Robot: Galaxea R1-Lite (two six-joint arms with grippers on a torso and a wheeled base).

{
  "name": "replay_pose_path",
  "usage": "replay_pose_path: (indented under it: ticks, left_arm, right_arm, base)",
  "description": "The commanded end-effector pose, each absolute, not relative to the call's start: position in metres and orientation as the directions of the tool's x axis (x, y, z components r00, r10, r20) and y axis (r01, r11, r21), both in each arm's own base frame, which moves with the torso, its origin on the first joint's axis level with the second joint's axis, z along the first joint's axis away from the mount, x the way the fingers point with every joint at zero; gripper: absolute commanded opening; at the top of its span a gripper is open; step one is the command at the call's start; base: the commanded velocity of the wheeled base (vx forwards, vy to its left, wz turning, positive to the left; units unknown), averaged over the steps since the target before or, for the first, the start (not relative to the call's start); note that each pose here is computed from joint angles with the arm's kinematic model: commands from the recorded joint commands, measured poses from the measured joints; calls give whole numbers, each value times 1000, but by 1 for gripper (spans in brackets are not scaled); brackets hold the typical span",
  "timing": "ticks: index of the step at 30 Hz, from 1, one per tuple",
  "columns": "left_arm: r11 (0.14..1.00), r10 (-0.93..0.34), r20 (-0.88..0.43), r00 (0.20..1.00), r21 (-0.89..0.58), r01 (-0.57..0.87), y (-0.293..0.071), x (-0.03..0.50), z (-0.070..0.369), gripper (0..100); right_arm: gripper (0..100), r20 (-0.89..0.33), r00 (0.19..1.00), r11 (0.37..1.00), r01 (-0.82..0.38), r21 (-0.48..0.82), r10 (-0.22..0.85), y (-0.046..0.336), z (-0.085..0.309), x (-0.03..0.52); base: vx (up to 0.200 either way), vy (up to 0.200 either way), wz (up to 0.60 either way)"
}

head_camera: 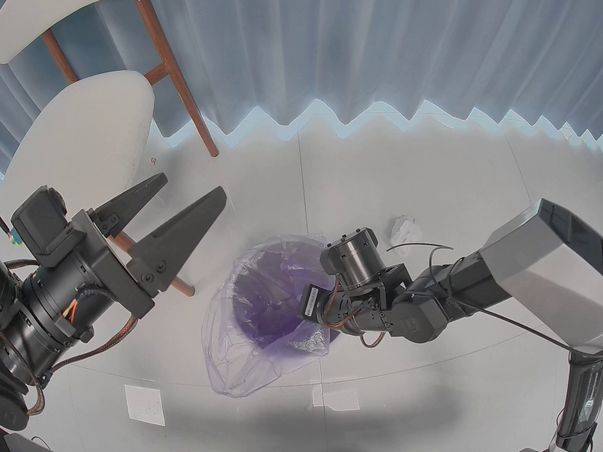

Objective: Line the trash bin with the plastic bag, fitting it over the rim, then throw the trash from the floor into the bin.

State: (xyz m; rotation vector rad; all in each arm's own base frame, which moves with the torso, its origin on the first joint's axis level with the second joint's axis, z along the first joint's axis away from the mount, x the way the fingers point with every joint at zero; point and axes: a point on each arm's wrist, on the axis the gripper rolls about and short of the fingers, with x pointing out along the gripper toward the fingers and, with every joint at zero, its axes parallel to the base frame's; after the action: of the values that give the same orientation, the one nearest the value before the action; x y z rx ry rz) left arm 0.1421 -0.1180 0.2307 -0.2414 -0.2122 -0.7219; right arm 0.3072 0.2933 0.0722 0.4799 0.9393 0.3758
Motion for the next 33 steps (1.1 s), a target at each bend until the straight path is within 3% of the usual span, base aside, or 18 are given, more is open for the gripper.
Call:
replay_pose_path:
  ticks: [1, 9, 17, 33]
  left_arm:
    - [725, -626, 273, 731, -144, 674, -118, 142, 230, 100]
    - [726, -631, 262, 730, -133, 675, -118, 141, 227, 100]
    - [725, -642, 244, 727, -118, 679, -120, 139, 223, 100]
    - [726, -650, 219, 728, -102, 680, -120, 139, 216, 100]
  right_arm:
    - [0, -651, 556, 823, -113, 557, 517, 283, 94, 295]
    - [0, -686, 542, 841, -74, 536, 485, 258, 90, 278]
    - [0, -628, 623, 828, -57, 558, 466, 245, 47, 279]
    - [0, -664, 614, 847, -11, 532, 425, 216, 6, 263]
  base:
    - [0, 0, 0]
    - [0, 0, 0]
    - [0, 0, 0]
    - [0, 0, 0]
